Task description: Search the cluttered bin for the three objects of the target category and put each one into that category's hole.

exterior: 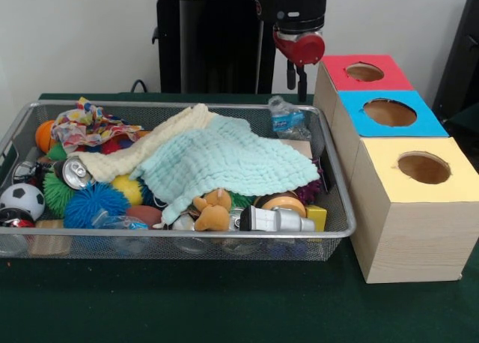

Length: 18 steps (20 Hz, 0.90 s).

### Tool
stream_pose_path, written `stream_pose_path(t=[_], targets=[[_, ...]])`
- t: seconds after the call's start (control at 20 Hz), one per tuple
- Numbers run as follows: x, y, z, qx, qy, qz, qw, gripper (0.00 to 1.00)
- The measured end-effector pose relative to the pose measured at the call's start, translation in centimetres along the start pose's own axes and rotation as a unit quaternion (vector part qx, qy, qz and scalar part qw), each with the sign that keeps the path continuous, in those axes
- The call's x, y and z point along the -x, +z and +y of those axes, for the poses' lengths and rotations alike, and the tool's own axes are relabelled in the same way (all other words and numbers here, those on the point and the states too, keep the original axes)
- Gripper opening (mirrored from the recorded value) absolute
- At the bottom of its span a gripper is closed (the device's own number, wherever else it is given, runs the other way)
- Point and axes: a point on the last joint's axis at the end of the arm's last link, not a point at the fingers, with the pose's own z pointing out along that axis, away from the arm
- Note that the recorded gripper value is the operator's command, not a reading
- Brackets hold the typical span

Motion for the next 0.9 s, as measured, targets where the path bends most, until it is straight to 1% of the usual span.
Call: stream_pose_path(t=[0.15, 0.7, 0.9], targets=[[-0.38, 0.01, 0.13, 0.001, 0.004, 0.002, 1.0, 1.0], [-0.09, 0.74, 0.94, 0.014, 0.007, -0.004, 0.9999, 1.0], [-0.18, 0.71, 0.92, 0.014, 0.009, -0.004, 0.9999, 1.0]])
